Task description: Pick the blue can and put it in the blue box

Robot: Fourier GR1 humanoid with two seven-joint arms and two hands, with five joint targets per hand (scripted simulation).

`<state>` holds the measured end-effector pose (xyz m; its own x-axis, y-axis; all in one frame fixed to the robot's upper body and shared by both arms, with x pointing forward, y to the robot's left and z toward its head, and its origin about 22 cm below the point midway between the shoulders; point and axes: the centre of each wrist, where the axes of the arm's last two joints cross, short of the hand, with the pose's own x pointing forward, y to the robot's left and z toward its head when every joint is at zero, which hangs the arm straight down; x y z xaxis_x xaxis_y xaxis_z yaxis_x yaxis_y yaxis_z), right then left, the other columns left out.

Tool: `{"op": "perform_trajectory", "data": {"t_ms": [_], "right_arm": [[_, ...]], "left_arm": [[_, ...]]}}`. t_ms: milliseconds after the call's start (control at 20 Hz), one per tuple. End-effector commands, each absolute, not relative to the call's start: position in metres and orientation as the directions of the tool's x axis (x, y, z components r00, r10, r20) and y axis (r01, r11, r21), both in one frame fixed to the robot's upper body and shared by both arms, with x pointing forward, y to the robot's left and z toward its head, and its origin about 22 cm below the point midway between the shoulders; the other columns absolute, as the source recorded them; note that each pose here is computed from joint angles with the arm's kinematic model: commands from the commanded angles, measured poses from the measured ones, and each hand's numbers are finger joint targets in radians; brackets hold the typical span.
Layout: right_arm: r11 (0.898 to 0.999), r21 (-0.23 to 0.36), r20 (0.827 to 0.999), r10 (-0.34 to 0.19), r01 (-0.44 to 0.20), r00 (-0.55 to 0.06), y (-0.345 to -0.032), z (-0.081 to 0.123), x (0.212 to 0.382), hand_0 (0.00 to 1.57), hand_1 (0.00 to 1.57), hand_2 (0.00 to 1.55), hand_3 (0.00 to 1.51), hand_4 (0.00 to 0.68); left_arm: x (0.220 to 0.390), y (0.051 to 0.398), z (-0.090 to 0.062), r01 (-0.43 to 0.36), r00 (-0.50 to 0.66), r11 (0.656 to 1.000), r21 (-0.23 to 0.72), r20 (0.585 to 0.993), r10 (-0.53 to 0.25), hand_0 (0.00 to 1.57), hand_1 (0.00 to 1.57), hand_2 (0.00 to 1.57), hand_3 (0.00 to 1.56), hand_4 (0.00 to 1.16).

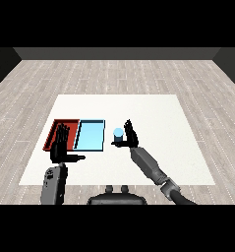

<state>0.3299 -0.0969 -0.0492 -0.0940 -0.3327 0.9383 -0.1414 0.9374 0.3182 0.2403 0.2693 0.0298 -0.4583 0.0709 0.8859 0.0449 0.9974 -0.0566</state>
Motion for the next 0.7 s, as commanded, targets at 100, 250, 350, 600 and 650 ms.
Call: {"op": "perform_trajectory", "data": {"t_ms": [100,250,350,600,650], "right_arm": [[0.936,0.319,0.943,-0.329,-0.146,-0.052,-0.073,-0.038,0.332,0.00,0.00,0.00,0.00,0.000],[0.932,0.333,0.938,-0.343,-0.145,-0.050,-0.099,-0.046,0.348,0.00,0.00,0.00,0.00,0.000],[0.941,0.304,0.949,-0.312,-0.151,-0.037,-0.089,-0.052,0.333,0.00,0.00,0.00,0.00,0.000],[0.932,0.327,0.943,-0.334,-0.155,-0.018,-0.089,-0.049,0.348,0.00,0.00,0.00,0.00,0.000],[0.930,0.327,0.942,-0.334,-0.169,-0.019,-0.086,-0.039,0.353,0.00,0.00,0.00,0.00,0.000]], "left_arm": [[0.244,0.261,0.021,0.038,-0.454,0.998,-0.050,0.889,0.062,0.00,0.00,0.00,0.00,0.00],[0.244,0.272,0.012,0.053,-0.478,0.997,-0.047,0.876,0.067,0.00,0.00,0.00,0.00,0.00],[0.247,0.259,0.025,0.065,-0.453,0.995,-0.081,0.885,0.102,0.00,0.00,0.00,0.00,0.00],[0.240,0.268,0.049,0.043,-0.465,0.997,-0.060,0.882,0.073,0.00,0.00,0.00,0.00,0.00],[0.235,0.259,0.023,0.045,-0.461,0.996,-0.077,0.883,0.089,0.00,0.00,0.00,0.00,0.00]]}}
